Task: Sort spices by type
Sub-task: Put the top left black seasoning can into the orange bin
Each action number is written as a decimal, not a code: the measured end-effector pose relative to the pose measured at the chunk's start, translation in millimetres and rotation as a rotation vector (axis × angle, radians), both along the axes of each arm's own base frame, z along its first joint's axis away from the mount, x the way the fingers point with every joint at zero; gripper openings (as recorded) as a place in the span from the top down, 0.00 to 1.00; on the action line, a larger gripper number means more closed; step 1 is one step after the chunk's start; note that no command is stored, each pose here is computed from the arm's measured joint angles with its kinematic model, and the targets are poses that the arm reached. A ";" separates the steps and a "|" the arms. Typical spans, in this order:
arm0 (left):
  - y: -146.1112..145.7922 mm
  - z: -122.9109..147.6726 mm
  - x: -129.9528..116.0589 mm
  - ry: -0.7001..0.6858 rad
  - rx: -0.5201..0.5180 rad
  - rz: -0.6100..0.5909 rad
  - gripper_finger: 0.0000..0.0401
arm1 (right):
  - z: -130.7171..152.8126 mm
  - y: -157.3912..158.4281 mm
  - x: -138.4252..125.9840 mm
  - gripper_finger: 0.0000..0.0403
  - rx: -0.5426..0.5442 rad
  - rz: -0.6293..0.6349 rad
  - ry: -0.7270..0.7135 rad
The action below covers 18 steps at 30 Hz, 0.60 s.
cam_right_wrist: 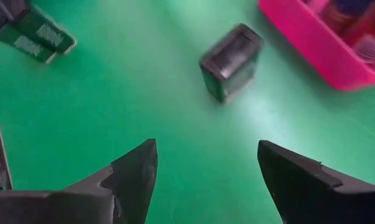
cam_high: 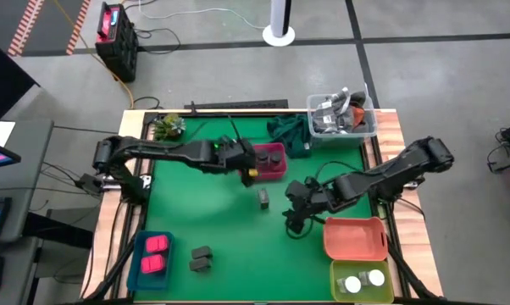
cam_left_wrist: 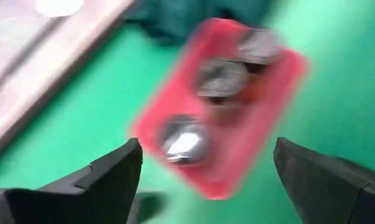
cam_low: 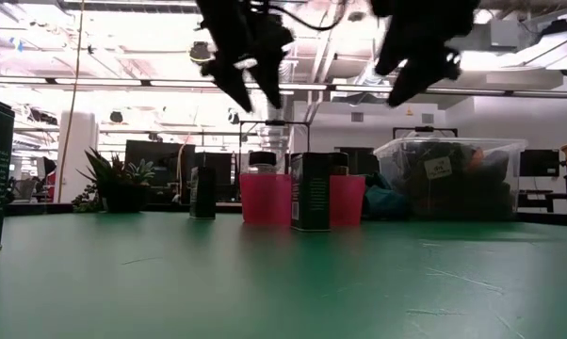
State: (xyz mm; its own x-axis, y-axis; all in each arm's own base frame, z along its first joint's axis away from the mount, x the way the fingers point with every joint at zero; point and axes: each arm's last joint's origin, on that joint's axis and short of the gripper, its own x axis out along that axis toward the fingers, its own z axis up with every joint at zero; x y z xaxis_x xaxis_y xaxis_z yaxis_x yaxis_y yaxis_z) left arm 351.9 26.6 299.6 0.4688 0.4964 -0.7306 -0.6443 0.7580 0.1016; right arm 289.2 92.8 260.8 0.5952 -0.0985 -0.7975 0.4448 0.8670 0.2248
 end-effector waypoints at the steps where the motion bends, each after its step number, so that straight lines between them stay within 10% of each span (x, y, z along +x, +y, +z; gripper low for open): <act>1: 4.9 3.9 -6.3 0.013 0.026 0.040 0.13 | -5.2 -0.5 6.0 0.25 0.001 -0.008 -0.002; 18: 34.1 56.8 -71.6 0.086 0.160 0.067 0.13 | -22.9 -47.7 93.2 0.19 0.078 -0.195 0.104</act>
State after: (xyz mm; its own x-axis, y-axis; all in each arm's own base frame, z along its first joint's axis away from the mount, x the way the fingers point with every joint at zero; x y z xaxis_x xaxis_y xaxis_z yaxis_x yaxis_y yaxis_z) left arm 280.4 60.7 356.4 0.3702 0.6374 -0.6758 -0.6764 0.6836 0.2742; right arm 382.4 45.1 237.9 0.4855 -0.1395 -0.8630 0.6261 0.7445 0.2319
